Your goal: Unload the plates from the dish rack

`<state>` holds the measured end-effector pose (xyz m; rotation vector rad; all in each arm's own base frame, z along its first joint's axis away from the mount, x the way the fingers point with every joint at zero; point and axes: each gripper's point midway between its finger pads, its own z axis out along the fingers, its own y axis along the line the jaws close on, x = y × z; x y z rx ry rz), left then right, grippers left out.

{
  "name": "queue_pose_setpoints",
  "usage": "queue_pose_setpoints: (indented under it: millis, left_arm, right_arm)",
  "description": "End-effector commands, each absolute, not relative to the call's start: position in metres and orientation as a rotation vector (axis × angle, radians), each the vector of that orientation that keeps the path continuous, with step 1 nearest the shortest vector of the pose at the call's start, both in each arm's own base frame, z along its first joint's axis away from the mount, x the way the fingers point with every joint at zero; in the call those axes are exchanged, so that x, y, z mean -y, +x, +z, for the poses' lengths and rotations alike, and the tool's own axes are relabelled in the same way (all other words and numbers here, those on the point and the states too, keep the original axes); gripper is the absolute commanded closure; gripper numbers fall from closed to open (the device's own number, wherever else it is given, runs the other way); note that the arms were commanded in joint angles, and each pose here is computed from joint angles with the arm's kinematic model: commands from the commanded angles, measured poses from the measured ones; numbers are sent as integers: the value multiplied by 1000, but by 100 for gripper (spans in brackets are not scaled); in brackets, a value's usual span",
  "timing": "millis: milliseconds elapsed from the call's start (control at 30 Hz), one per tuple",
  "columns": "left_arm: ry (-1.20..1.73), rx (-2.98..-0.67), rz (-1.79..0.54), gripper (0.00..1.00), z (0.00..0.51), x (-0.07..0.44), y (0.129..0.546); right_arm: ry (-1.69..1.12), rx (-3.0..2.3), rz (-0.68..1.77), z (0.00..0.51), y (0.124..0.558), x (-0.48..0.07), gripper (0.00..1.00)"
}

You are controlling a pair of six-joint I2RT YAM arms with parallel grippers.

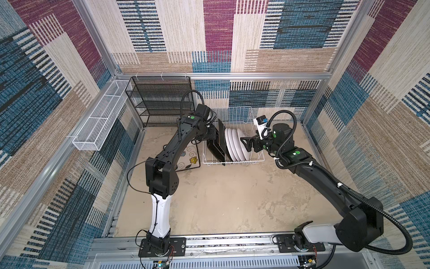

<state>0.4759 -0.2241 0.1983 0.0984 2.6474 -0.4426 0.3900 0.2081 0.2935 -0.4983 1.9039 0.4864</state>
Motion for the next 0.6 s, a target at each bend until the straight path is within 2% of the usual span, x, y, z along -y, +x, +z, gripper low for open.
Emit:
queue_pose_setpoints:
  millis: [0, 267, 567]
  left_arm:
    - [112, -2663, -468, 49, 198, 227, 473]
    - [67, -2690, -475, 54, 189, 227, 473]
    - [44, -2713, -471, 65, 183, 226, 470]
  right_arm:
    - [-489, -1858, 508, 305, 390, -210, 0]
    - [-453, -1845, 486, 309, 390, -204, 0]
    - [-457, -1849, 479, 305, 385, -201, 0]
